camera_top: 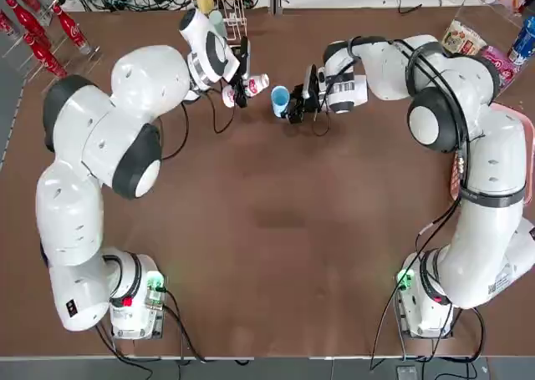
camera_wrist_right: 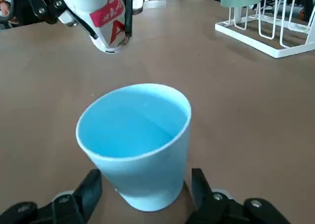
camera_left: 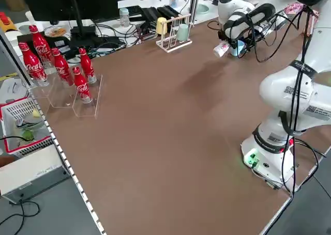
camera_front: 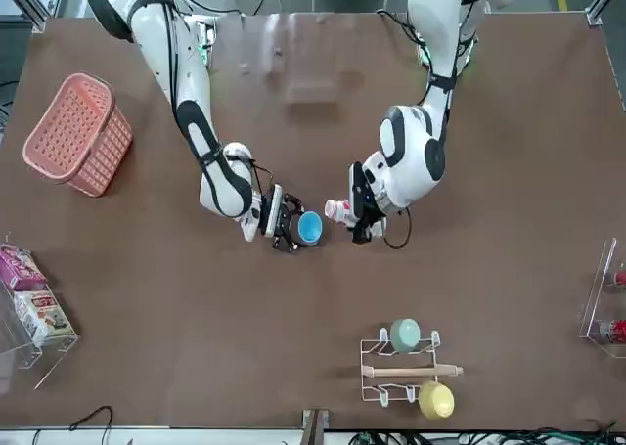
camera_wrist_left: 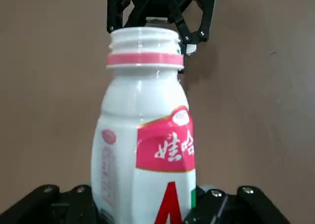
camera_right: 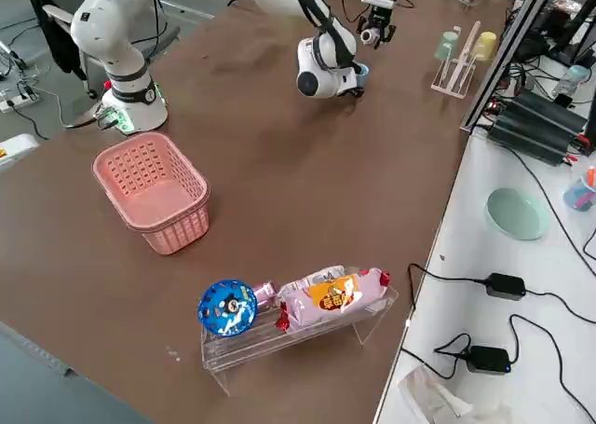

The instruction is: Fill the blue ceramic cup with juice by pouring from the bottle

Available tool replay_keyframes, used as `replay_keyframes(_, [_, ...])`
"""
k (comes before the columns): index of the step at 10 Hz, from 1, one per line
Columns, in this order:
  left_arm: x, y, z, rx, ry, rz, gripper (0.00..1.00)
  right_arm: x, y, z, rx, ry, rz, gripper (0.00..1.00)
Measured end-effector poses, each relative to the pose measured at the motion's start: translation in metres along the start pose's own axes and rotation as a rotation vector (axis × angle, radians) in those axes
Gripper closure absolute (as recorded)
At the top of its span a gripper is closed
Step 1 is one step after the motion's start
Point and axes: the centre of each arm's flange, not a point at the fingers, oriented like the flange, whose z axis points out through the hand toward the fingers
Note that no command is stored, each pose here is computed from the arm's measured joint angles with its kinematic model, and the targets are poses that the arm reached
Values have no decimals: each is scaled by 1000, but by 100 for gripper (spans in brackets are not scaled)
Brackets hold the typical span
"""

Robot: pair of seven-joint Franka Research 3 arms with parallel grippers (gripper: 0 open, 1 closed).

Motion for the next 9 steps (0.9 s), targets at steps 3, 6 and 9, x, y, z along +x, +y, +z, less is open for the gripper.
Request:
replay_keyframes(3, [3, 0, 3, 13, -31, -8, 58, 0, 0, 0, 0, 0, 0, 18])
replay_keyframes(6, [14, 1, 3, 14, -68, -18, 58, 0, 0, 0, 0, 0, 1, 18])
replay_keyframes(9, [30, -3, -1, 25, -99, -37, 58, 0, 0, 0, 0, 1, 1, 18])
